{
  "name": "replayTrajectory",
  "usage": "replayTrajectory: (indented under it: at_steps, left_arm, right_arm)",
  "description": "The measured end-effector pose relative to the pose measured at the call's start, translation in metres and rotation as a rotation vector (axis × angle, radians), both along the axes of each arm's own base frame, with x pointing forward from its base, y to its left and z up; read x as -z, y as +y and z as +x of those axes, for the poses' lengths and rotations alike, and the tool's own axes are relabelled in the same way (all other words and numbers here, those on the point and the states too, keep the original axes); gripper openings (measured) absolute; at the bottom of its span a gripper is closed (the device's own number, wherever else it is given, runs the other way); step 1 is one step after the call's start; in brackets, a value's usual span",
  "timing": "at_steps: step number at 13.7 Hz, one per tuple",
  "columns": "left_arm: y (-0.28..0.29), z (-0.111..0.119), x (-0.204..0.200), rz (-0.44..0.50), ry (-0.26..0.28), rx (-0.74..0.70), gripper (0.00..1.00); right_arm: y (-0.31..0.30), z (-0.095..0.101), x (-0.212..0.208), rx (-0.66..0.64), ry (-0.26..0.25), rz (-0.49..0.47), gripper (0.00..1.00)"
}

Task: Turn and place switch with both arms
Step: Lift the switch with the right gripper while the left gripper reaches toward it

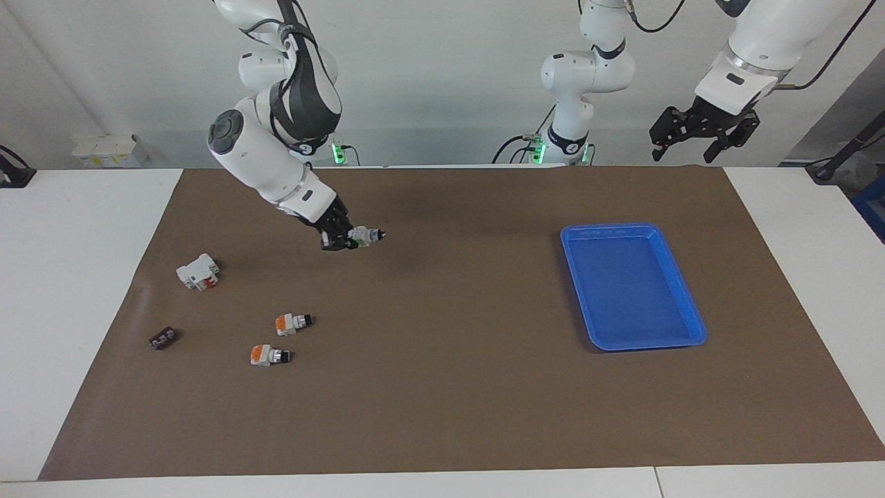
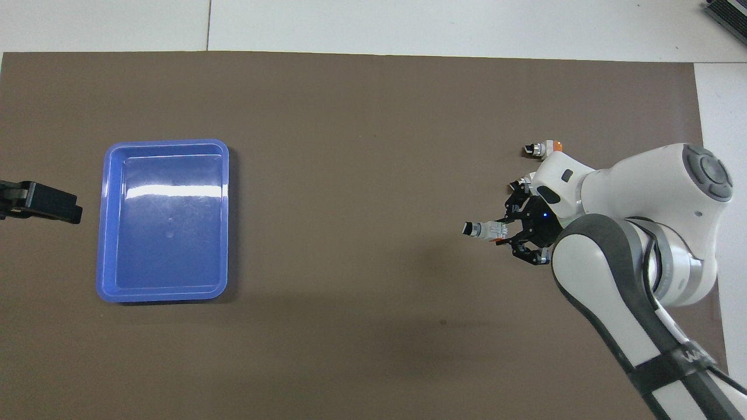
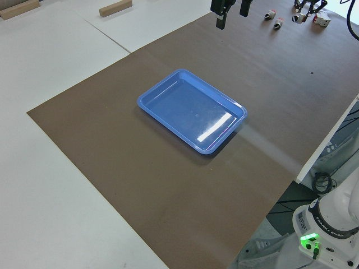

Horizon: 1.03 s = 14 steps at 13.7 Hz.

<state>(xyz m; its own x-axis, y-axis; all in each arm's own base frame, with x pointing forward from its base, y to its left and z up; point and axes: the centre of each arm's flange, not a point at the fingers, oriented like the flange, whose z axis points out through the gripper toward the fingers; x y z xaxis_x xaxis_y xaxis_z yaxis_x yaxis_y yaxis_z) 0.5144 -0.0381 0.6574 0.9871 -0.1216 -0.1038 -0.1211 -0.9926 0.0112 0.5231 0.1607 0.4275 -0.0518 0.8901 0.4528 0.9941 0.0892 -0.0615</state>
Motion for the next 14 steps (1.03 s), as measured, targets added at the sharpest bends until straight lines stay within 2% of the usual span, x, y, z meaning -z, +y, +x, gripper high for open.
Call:
replayTrajectory:
  at_steps: [2, 5, 10, 12, 14]
  left_arm:
    - [-0.003, -0.006, 0.002, 0.001, 0.025, 0.006, 1.0]
    - [-0.02, -0.011, 0.003, -0.037, 0.034, -0.005, 1.0]
    - [-0.052, -0.012, -0.003, -0.213, 0.066, -0.258, 0.99]
    - [-0.066, -0.011, -0.009, -0.295, 0.085, -0.385, 0.99]
    - [-0.086, -0.011, -0.014, -0.354, 0.091, -0.415, 0.99]
  right_arm:
    - [0.038, -0.01, -0.011, -0.019, 0.003, 0.082, 0.33]
    - [0.057, -0.018, -0.043, 0.007, -0.019, 0.186, 0.33]
    - [0.076, -0.021, -0.1, -0.004, -0.107, 0.262, 0.33]
    - [0.086, -0.024, -0.108, -0.018, -0.114, 0.269, 0.33]
    - [0.094, -0.027, -0.109, -0.014, -0.102, 0.296, 0.33]
